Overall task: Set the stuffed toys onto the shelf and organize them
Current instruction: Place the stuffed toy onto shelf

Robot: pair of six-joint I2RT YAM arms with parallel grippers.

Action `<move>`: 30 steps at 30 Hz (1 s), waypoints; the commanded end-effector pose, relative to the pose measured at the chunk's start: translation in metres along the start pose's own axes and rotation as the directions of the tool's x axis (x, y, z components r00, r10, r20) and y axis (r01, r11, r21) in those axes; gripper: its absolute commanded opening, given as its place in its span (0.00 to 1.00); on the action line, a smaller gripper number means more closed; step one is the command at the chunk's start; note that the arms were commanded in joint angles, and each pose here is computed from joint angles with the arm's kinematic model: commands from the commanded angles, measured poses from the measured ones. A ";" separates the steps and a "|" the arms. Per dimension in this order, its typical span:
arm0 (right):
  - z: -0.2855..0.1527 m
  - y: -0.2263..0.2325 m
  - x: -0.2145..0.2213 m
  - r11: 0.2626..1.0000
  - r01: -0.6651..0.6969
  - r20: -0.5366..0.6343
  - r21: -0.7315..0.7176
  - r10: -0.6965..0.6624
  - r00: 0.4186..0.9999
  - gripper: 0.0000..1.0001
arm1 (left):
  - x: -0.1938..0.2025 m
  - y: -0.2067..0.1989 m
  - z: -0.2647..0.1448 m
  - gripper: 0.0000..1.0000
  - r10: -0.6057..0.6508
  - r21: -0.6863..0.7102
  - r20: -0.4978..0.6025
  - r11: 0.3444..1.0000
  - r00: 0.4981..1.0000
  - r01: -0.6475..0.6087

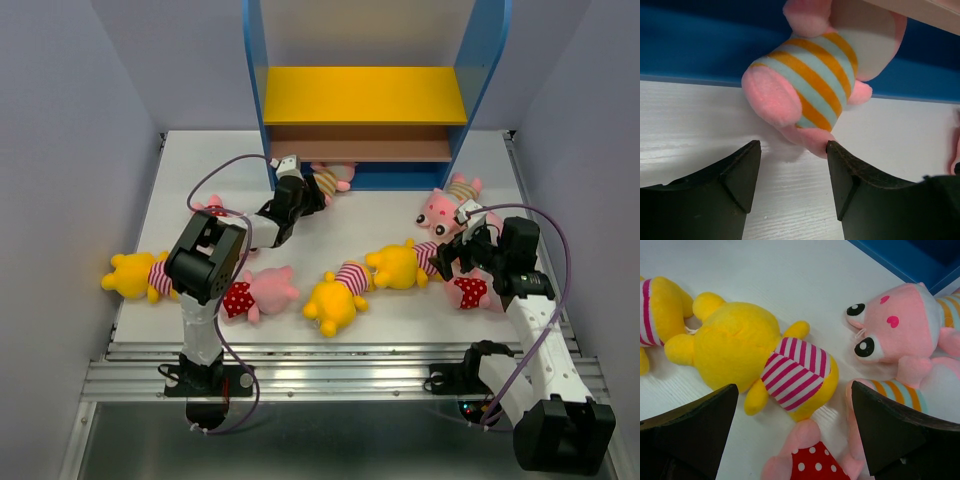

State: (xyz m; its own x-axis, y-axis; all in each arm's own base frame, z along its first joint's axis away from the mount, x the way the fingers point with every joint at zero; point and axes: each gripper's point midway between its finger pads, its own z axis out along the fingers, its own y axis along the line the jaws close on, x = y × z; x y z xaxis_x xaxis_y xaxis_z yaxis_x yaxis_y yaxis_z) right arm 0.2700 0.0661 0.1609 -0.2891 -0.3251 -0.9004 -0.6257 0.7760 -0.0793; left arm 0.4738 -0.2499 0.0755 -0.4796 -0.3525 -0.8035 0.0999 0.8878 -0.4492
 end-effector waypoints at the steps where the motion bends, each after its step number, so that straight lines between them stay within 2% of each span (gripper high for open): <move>1: -0.002 -0.005 -0.011 0.999 0.036 0.029 0.014 -0.036 0.999 1.00 | -0.033 -0.030 0.004 0.65 -0.083 0.093 0.088 0.993 0.993 0.075; 11: -0.003 -0.005 -0.012 0.999 0.035 0.031 0.013 -0.035 0.999 1.00 | -0.039 -0.034 0.007 0.66 -0.296 0.160 0.081 0.946 0.952 0.280; 23: -0.003 -0.005 -0.014 0.999 0.041 0.036 0.016 -0.042 0.998 1.00 | -0.036 -0.018 0.025 0.65 -0.322 0.041 0.076 0.947 0.944 0.320; 26: -0.003 -0.005 -0.013 0.999 0.041 0.034 0.015 -0.041 0.999 1.00 | -0.035 -0.018 0.031 0.62 -0.335 0.035 0.076 0.942 0.939 0.333; 30: -0.003 -0.005 -0.012 0.999 0.039 0.030 0.017 -0.039 0.999 1.00 | -0.033 -0.016 0.040 0.47 -0.355 0.026 0.080 0.935 0.931 0.354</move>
State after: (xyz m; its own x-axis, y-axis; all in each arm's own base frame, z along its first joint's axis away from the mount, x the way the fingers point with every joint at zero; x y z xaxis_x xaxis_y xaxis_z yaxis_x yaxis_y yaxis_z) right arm 0.2702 0.0659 0.1609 -0.2852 -0.3298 -0.8999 -0.6275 0.7740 -0.0848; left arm 0.5062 -0.2642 0.0801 -0.4613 -0.6309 -0.6238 -0.0491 0.7202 -0.6920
